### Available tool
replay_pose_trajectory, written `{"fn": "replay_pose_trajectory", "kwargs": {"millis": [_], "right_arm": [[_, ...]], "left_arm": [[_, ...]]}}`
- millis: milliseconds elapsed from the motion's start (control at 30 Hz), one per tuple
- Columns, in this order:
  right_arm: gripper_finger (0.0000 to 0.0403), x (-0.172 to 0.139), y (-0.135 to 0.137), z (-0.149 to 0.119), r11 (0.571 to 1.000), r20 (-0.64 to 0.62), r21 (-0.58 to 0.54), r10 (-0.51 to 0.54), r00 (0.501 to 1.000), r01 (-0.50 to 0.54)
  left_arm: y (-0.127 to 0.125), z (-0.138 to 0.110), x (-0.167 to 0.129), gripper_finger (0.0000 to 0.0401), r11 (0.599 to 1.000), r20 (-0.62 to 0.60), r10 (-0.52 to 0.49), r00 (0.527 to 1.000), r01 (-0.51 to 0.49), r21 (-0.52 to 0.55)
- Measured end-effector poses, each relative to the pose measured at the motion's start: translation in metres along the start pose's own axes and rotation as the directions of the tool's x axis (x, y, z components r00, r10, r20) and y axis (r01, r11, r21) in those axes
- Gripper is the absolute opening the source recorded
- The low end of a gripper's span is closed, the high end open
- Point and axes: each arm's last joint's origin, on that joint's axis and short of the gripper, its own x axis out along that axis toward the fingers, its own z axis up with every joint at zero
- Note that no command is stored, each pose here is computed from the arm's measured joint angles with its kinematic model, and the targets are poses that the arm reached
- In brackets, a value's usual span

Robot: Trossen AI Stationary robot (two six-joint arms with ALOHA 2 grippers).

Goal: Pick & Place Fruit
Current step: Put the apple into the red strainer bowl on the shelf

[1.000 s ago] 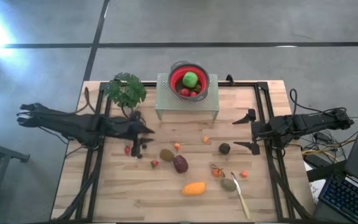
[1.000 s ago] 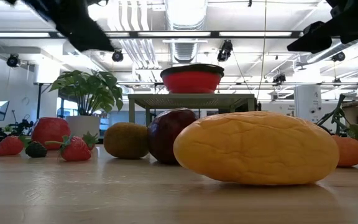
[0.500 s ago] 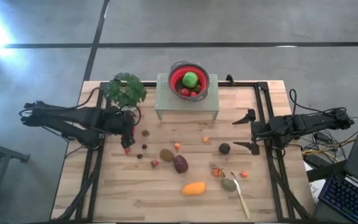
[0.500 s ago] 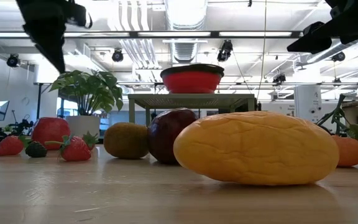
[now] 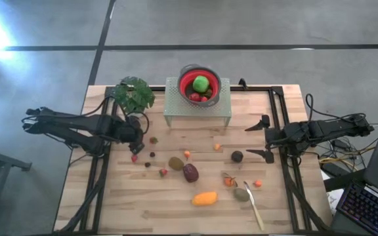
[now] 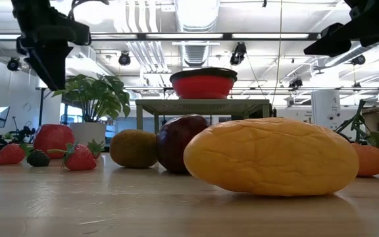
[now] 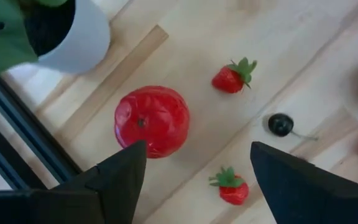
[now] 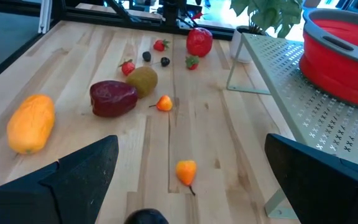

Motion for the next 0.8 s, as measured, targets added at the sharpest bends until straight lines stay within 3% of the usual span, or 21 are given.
{"fn": "replay_pose_trajectory", "kwargs": {"millis": [167, 367, 500, 800], "right_arm": [[0.04, 0.0, 0.0, 0.0, 1.0, 0.0, 0.0, 0.0, 1.0, 0.0], [0.04, 0.0, 0.0, 0.0, 1.0, 0.0, 0.0, 0.0, 1.0, 0.0], [0.04, 0.0, 0.0, 0.0, 1.0, 0.0, 0.0, 0.0, 1.0, 0.0], [0.04, 0.0, 0.0, 0.0, 1.0, 0.0, 0.0, 0.0, 1.0, 0.0]], "left_arm": [[0.0, 0.001, 0.0, 0.0292, 1.0, 0.026, 0.015, 1.0, -0.014, -0.024], [-0.001, 0.005, -0.001, 0.029, 0.998, 0.091, 0.034, 0.995, -0.039, 0.049], [0.0, 0.007, 0.001, 0.0295, 0.999, 0.089, 0.041, 0.995, -0.039, -0.025], [0.0, 0.014, 0.018, 0.0359, 0.987, -0.007, 0.146, 0.989, -0.147, -0.068]]}}
